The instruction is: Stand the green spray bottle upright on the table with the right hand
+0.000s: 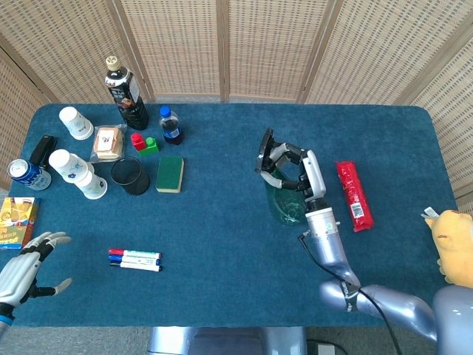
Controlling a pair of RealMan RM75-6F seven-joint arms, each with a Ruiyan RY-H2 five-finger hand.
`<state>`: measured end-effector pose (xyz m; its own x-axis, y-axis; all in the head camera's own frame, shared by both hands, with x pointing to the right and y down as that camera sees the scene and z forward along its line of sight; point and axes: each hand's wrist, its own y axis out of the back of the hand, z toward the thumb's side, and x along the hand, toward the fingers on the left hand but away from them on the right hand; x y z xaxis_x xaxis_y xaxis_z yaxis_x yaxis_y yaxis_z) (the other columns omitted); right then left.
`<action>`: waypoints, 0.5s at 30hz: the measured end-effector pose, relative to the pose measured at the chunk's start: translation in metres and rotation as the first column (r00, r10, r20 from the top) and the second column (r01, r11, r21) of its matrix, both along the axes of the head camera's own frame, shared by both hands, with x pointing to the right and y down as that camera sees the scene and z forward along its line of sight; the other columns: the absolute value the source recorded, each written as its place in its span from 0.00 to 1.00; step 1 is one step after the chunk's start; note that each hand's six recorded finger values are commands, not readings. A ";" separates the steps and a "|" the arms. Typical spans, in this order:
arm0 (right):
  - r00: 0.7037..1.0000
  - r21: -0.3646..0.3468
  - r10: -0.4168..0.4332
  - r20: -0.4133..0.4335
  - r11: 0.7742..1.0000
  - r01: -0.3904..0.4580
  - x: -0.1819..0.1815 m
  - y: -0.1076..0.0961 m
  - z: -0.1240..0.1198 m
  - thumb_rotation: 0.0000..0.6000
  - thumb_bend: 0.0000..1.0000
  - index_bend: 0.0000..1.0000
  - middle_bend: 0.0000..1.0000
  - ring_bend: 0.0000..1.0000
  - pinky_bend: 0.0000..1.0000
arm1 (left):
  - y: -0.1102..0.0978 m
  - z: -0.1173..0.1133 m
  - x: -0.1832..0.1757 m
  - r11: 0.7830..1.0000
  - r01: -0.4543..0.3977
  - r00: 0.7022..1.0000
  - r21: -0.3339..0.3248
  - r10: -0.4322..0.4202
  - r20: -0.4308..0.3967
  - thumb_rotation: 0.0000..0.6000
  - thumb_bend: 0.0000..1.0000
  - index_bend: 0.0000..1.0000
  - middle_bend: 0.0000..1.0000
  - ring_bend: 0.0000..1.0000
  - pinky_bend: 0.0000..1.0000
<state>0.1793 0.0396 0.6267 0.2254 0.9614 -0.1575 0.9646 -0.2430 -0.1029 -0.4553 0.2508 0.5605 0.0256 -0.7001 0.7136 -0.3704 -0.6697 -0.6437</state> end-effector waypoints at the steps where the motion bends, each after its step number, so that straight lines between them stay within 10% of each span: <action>1: 1.000 0.002 0.010 -0.008 1.000 -0.010 0.000 0.001 0.003 1.00 0.27 0.64 0.62 0.52 0.59 | 0.000 0.000 0.000 1.000 0.001 1.000 0.000 -0.001 0.000 1.00 0.30 0.18 0.15 0.09 0.02; 15: 0.985 0.017 0.165 0.058 0.986 -0.166 -0.003 -0.016 0.018 1.00 0.27 0.64 0.62 0.52 0.59 | 0.000 -0.004 -0.002 1.000 0.004 1.000 0.001 -0.004 0.010 1.00 0.30 0.17 0.15 0.09 0.02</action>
